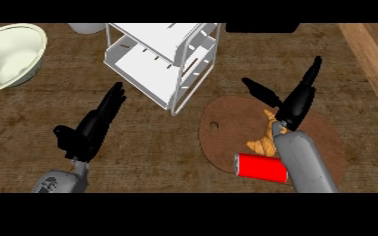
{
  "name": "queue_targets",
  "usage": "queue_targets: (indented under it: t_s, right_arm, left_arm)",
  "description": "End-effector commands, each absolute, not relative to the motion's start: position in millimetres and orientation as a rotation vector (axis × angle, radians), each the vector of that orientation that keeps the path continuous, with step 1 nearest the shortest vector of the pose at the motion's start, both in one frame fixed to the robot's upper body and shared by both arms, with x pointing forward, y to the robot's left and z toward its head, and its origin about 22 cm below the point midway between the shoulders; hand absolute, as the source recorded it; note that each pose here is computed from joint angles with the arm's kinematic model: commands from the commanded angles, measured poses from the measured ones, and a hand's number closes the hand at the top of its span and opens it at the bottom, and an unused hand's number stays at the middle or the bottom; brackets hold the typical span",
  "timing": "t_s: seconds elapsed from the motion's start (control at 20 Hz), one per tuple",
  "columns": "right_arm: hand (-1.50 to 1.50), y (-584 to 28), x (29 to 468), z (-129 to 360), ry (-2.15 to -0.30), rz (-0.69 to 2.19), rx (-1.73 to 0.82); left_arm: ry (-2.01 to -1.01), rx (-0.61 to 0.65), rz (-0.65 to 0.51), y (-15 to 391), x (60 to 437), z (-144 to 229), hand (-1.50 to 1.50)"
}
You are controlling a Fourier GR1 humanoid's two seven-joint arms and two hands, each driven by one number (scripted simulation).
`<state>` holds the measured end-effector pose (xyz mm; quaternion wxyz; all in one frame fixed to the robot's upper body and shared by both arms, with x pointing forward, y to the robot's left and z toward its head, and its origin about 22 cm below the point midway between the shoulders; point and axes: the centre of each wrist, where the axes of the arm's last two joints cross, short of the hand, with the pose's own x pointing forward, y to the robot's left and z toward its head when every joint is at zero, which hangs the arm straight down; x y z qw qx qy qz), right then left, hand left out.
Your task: Pick the croissant from the cutting board and place it in the tiered basket
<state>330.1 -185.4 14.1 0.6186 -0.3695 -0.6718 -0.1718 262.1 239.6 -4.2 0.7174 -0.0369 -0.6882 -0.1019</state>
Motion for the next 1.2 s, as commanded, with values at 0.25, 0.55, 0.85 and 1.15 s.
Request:
queue_targets:
  t_s: [0.25,0.55,0.85,1.15]
  right_arm:
    - [-1.5,-215.5,325.1,-34.8,-1.063,0.082,-0.996]
    - [-1.5,-207.4,345.1,-16.3,-0.735,0.365,-0.995]
    - [-1.5,-137.3,374.1,62.7,-0.567,0.499,-0.981]
    - [-1.5,-111.1,373.9,103.8,-0.486,0.489,-1.021]
  left_arm:
    - [-1.508,-0.051,-0.222,246.7,260.7,-9.4,0.0]
    - [-1.502,-0.067,-0.227,239.8,258.8,-13.2,0.0]
    - [-1.508,-0.05,-0.221,246.3,260.2,-16.4,0.0]
    - [-1.506,-0.044,-0.211,241.6,262.3,-14.3,0.0]
